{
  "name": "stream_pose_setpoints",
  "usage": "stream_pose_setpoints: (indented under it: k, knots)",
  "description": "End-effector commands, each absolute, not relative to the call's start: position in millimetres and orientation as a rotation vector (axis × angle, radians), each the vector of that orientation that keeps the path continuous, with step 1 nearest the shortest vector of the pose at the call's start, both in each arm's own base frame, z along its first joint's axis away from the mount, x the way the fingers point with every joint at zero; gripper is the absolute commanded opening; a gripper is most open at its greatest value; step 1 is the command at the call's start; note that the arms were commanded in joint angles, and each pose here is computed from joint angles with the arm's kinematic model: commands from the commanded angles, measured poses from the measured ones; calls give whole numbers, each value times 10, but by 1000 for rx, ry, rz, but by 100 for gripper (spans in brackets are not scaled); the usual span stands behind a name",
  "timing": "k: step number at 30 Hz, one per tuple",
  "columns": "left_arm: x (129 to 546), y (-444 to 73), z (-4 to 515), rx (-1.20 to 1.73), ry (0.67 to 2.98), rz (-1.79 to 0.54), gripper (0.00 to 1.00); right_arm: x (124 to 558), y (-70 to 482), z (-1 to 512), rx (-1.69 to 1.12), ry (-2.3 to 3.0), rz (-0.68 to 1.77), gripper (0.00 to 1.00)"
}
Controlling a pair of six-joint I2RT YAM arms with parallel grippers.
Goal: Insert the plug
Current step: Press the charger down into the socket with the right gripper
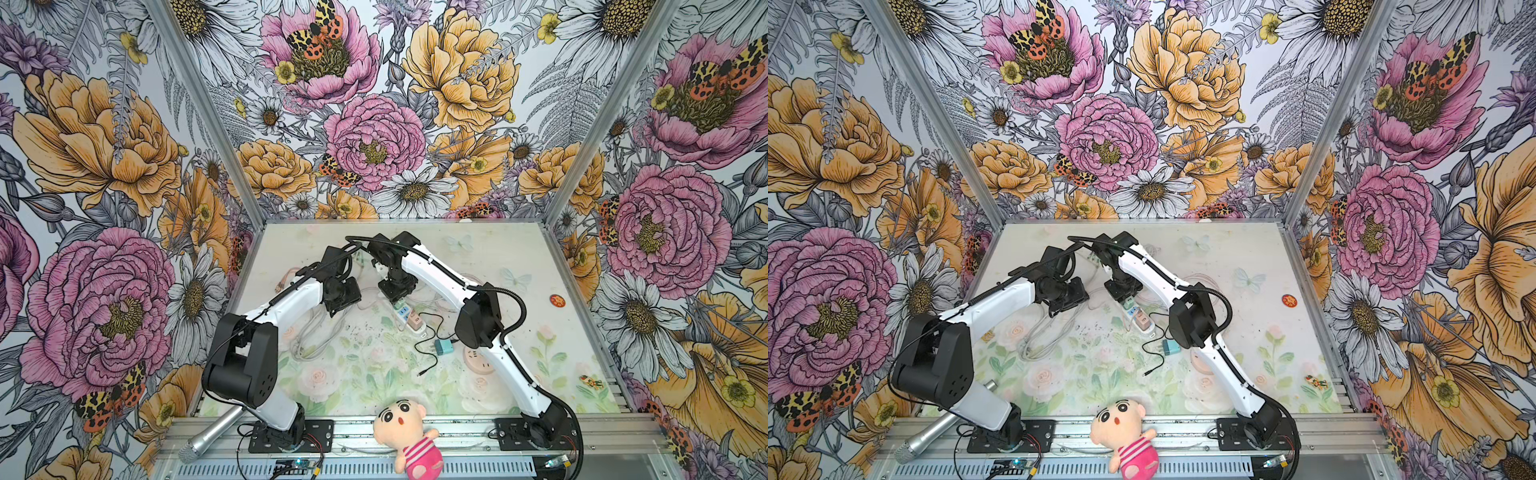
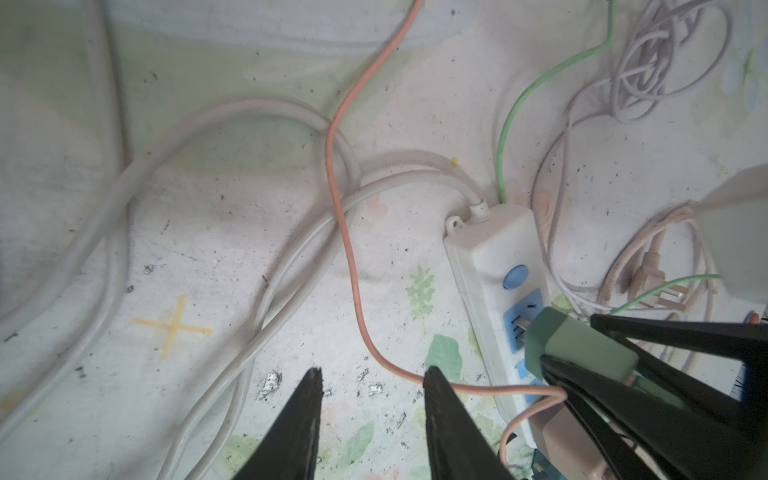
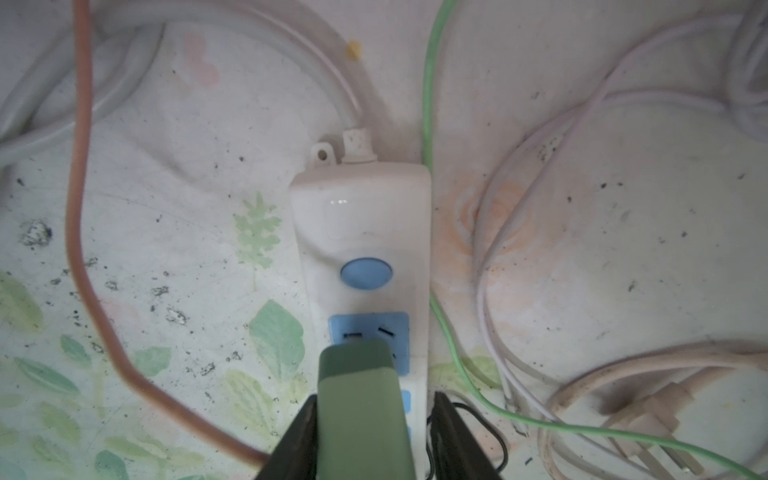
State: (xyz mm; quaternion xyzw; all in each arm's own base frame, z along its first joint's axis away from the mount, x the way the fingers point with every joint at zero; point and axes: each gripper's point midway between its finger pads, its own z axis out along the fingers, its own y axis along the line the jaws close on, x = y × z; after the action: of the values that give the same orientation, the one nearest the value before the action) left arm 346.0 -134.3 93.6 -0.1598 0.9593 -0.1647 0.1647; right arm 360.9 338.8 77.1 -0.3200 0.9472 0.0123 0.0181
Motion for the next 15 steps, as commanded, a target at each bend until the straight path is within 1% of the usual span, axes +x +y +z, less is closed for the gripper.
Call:
stream_pose_setpoints:
  k: [1,7,15]
  knots:
    - [3502,-1344,1084,-467,2670,-482,42,3686,3419,918,-958,2895,69,44]
    - [3485,-1325,1107,-472,2663,-485,42,3659,3443,1112,-949,2859,91,46]
    - [3431,-1294,1091,-476,2664,-476,42,3540,3250,1039,-960,2895,-34,48]
